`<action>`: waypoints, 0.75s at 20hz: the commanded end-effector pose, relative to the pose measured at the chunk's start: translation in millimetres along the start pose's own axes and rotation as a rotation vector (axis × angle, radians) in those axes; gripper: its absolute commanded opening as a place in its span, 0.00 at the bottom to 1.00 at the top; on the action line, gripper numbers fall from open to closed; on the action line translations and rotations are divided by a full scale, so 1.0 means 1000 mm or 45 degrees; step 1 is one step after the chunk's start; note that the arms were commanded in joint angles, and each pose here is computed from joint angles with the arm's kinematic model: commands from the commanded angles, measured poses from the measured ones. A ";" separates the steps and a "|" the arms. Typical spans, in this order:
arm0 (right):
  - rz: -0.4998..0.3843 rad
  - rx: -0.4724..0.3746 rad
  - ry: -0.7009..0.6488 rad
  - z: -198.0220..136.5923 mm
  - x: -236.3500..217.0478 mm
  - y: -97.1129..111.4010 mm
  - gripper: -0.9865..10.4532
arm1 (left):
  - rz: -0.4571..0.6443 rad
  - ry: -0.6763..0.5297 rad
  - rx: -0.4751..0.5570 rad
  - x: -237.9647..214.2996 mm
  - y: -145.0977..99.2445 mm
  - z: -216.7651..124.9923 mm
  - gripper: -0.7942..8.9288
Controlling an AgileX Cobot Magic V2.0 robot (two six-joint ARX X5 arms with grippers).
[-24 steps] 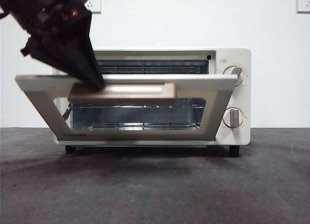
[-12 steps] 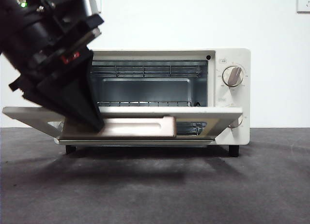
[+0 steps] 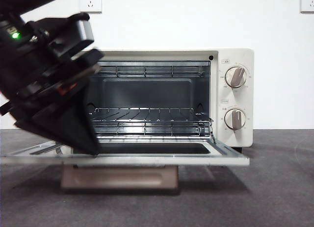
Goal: The left arm flap open the oven, the right arm pick bread and place it into oven, the left arm flap close the oven
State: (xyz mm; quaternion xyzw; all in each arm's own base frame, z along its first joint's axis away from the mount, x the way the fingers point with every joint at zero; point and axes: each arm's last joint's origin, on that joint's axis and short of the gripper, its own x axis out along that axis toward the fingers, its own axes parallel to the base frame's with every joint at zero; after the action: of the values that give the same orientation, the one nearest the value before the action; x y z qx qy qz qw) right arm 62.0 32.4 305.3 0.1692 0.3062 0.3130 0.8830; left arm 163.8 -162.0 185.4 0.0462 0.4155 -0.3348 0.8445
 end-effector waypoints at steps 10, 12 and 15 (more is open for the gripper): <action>0.158 0.062 0.055 0.018 0.017 0.001 0.20 | -0.115 -0.281 -0.002 -0.097 -0.018 0.031 0.09; 0.198 0.057 0.076 0.028 0.032 0.000 0.20 | -0.123 -0.354 0.003 -0.122 -0.020 0.033 0.09; 0.280 0.053 0.116 0.042 0.066 0.004 0.20 | -0.105 -0.374 -0.002 -0.156 -0.020 0.027 0.09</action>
State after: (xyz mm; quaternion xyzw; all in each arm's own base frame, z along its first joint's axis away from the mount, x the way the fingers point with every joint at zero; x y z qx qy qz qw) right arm 126.7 72.5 305.1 0.1962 0.3365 0.4066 0.8264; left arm 102.8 -103.3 315.5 -0.0209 0.2984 -0.3664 0.8810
